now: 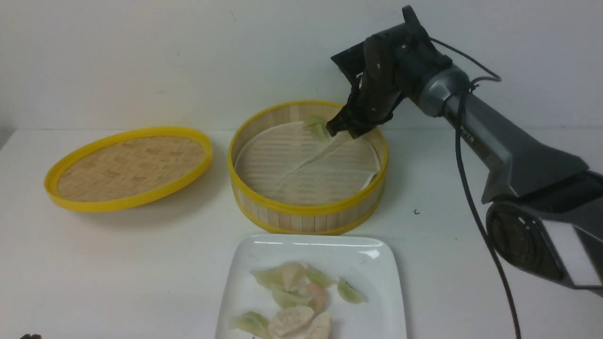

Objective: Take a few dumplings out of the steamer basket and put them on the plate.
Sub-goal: Use the right arm to grab a dumpling from inside the steamer

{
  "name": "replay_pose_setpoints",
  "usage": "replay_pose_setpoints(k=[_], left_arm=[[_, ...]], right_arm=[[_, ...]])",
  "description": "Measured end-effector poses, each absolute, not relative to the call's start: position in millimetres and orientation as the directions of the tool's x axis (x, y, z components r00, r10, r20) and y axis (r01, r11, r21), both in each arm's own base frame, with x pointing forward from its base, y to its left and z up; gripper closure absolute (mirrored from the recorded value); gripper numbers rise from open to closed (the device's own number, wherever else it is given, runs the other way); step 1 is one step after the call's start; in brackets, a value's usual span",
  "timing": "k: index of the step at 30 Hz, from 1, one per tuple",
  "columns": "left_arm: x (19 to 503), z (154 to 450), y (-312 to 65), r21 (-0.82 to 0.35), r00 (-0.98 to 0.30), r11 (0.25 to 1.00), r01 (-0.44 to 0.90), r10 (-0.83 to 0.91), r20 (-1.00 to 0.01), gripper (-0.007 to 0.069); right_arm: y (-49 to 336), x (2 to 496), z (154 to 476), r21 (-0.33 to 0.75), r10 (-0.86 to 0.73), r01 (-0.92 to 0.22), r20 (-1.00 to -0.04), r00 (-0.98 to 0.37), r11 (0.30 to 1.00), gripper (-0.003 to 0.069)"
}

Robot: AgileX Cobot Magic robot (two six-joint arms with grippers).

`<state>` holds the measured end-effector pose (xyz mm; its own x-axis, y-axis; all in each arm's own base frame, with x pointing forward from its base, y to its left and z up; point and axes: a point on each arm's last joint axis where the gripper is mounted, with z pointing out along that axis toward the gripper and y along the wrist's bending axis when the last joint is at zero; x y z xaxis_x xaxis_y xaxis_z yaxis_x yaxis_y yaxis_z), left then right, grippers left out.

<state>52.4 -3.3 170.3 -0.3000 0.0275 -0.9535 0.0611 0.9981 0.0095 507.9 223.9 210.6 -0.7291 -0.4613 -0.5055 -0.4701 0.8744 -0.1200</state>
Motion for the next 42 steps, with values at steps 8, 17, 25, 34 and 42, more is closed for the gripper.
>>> replay_pose_setpoints(k=[8,17,25,34,42], left_arm=[[52.4,170.3,-3.3,0.01,-0.301,0.998,0.061,0.028,-0.953,0.0631],[52.3,170.5,-3.3,0.01,-0.301,0.998,0.061,0.028,-0.953,0.0631],[52.3,170.5,-3.3,0.01,-0.301,0.998,0.061,0.028,-0.953,0.0631],[52.3,170.4,-3.3,0.01,-0.302,0.998,0.061,0.028,-0.953,0.0631],[52.3,170.4,-3.3,0.01,-0.302,0.998,0.061,0.028,-0.953,0.0631]], right_arm=[[240.6,477.8,268.4,-0.01,-0.444,-0.533,-0.567,-0.694,0.846,0.049],[246.4,400.6,281.1,0.074,-0.552,-0.632,-0.416,-0.723,0.772,0.049],[250.5,303.0,241.6,0.249,-0.672,-0.698,-0.191,-0.715,0.672,0.049],[252.3,292.5,201.8,0.264,-0.697,-0.69,-0.08,-0.712,0.674,0.0428],[264.2,334.6,265.5,0.064,-0.667,-0.722,-0.333,-0.667,0.689,0.0133]])
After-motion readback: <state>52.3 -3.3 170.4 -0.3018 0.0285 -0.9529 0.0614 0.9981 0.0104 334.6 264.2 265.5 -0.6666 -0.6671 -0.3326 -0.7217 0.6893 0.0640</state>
